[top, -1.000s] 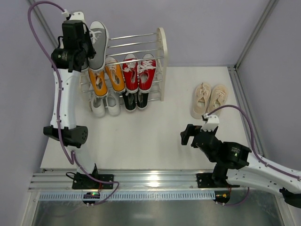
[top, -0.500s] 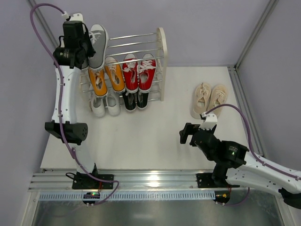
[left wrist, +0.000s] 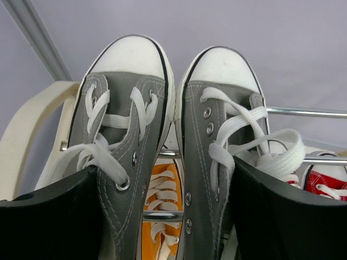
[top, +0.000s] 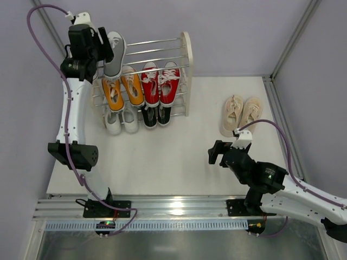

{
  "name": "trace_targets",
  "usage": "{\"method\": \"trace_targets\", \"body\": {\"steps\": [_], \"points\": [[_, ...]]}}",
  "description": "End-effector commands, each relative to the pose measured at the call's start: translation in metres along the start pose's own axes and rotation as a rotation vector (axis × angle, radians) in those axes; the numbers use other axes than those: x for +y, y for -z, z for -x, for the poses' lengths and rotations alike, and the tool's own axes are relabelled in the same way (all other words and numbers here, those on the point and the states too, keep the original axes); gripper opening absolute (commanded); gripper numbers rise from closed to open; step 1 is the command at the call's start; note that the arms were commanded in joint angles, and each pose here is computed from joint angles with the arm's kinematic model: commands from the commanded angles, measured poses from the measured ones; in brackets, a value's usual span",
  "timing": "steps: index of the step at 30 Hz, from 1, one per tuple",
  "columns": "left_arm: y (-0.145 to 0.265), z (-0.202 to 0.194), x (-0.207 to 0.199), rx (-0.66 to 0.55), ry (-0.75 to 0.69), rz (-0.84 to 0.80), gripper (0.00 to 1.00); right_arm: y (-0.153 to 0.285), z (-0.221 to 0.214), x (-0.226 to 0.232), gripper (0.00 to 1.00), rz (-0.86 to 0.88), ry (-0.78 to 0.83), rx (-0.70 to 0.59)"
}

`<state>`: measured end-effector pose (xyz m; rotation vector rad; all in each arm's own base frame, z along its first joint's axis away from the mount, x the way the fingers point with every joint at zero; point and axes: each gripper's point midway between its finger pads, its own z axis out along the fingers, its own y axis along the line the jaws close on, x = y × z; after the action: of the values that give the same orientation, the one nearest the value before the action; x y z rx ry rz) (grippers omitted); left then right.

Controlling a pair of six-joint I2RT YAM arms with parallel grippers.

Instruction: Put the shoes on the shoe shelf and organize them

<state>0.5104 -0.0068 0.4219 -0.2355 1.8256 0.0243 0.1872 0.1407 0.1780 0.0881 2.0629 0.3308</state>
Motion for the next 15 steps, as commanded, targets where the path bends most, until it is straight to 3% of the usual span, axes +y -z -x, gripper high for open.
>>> {"method": "trace_targets", "body": {"steps": [1,10,13,15], "points": [[0.040,0.070,0.000,-0.224,0.047,-0.040,0.78,0.002,0.012,-0.001,0.97,0.001,-0.019,-0.047],[0.134,0.128,-0.014,-0.419,0.173,-0.188,0.99,0.009,0.047,-0.036,0.97,-0.111,-0.024,-0.154],[0.157,0.116,-0.038,-0.390,0.164,-0.276,1.00,-0.010,0.049,-0.052,0.97,-0.157,-0.045,-0.090],[0.181,0.104,-0.062,-0.368,0.156,-0.364,1.00,-0.031,0.037,-0.046,0.97,-0.086,-0.034,0.024]]}}
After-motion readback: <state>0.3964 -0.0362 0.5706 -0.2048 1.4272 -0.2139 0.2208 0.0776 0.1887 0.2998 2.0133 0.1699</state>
